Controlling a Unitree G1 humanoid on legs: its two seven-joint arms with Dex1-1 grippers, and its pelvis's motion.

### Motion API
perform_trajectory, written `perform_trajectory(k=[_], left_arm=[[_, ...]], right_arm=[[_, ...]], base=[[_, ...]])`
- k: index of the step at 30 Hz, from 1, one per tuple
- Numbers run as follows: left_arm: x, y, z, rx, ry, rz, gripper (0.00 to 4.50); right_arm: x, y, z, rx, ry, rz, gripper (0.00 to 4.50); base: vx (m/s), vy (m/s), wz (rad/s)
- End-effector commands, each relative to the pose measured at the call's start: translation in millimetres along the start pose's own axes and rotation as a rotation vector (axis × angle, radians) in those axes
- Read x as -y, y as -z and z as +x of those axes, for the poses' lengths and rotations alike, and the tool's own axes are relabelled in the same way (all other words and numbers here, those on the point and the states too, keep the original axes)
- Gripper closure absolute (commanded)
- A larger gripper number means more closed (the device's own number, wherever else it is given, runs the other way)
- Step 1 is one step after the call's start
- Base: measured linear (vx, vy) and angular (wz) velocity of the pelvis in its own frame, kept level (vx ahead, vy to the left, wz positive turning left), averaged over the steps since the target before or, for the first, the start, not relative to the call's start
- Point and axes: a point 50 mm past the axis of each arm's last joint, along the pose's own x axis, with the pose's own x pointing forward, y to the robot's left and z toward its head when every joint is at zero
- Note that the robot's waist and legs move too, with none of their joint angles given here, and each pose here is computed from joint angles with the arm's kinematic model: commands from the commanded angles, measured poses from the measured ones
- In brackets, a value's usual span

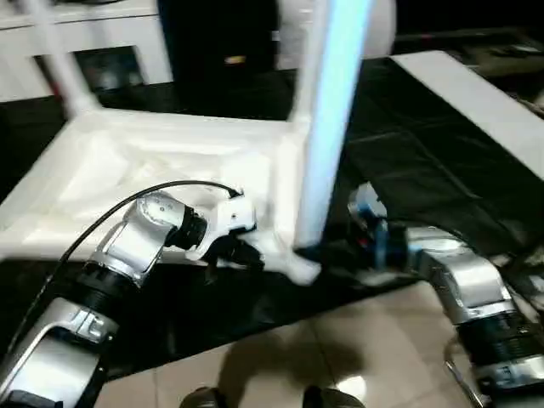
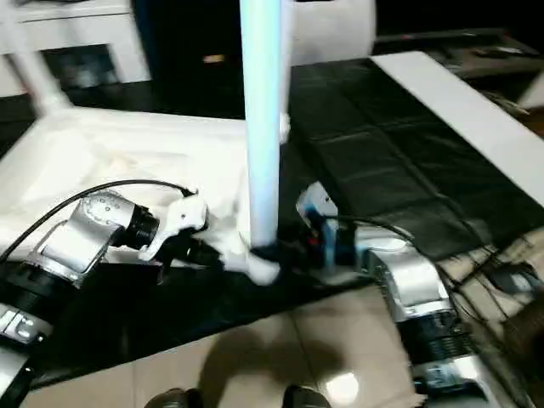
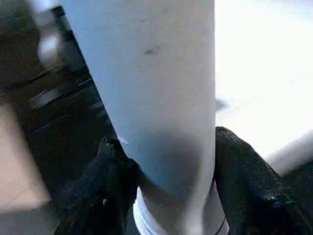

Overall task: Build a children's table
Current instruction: Rotate leg to tighten

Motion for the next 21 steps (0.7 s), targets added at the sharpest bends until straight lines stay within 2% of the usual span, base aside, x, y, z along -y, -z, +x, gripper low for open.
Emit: perform_trajectory(k=[1,4,6,7,9,11,13,14,15,17,19,20,21], left_arm=[[9.0,-23.0,13.6,0.099,0.015,0.013,4.5],[6.8,-26.8,21.0,0.096,-0.069,-0.039,4.5],[2.2,-34.8,30.1,0.113,-0.186,-0.101,4.5],[2.2,-34.8,30.1,0.113,-0.186,-0.101,4.5],[-0.2,-44.0,37.1,0.132,-0.287,-0.142,4.5],[-2.5,-48.1,39.7,0.139,-0.346,-0.153,4.5],[-3.7,-49.4,40.4,0.142,-0.367,-0.156,4.5],[-5.5,-50.9,40.9,0.144,-0.387,-0.152,4.5],[-6.3,-51.1,40.9,0.143,-0.393,-0.147,4.5],[-8.3,-50.3,40.1,0.135,-0.404,-0.132,4.5],[-8.9,-49.5,39.6,0.13,-0.408,-0.127,4.5],[-9.9,-44.3,37.3,0.109,-0.407,-0.105,4.5],[-9.9,-44.0,37.1,0.108,-0.406,-0.104,4.5]], right_arm=[[-6.7,3.0,19.5,-0.006,0.028,0.069,2.46],[-5.4,0.6,35.2,0.02,0.146,0.105,2.46],[-1.4,-1.7,53.0,0.047,0.31,0.166,2.46],[-1.4,-1.7,53.0,0.047,0.31,0.166,2.46],[1.9,-1.9,65.3,0.057,0.434,0.197,2.46],[2.2,-2.8,70.8,0.084,0.476,0.222,2.46],[1.8,-3.5,72.5,0.099,0.48,0.234,2.46],[1.4,-5.8,73.6,0.131,0.485,0.242,2.11],[1.4,-6.6,73.6,0.14,0.485,0.242,2.11],[2.1,-9.0,72.6,0.162,0.489,0.236,1.71],[2.6,-9.8,71.9,0.168,0.49,0.232,1.65],[5.2,-10.2,65.9,0.171,0.489,0.192,1.53],[5.5,-10.1,65.3,0.17,0.49,0.188,1.38]], base=[[0.0,0.0,0.0],[0.0,0.0,0.0],[0.0,0.0,0.0],[0.0,0.0,0.0],[0.0,0.0,0.0],[0.0,0.0,0.0],[0.0,0.0,0.0],[0.0,0.0,0.0],[0.0,0.0,0.0],[0.0,0.0,0.0],[0.0,0.0,0.0],[0.0,0.0,0.0],[0.0,0.0,0.0]])
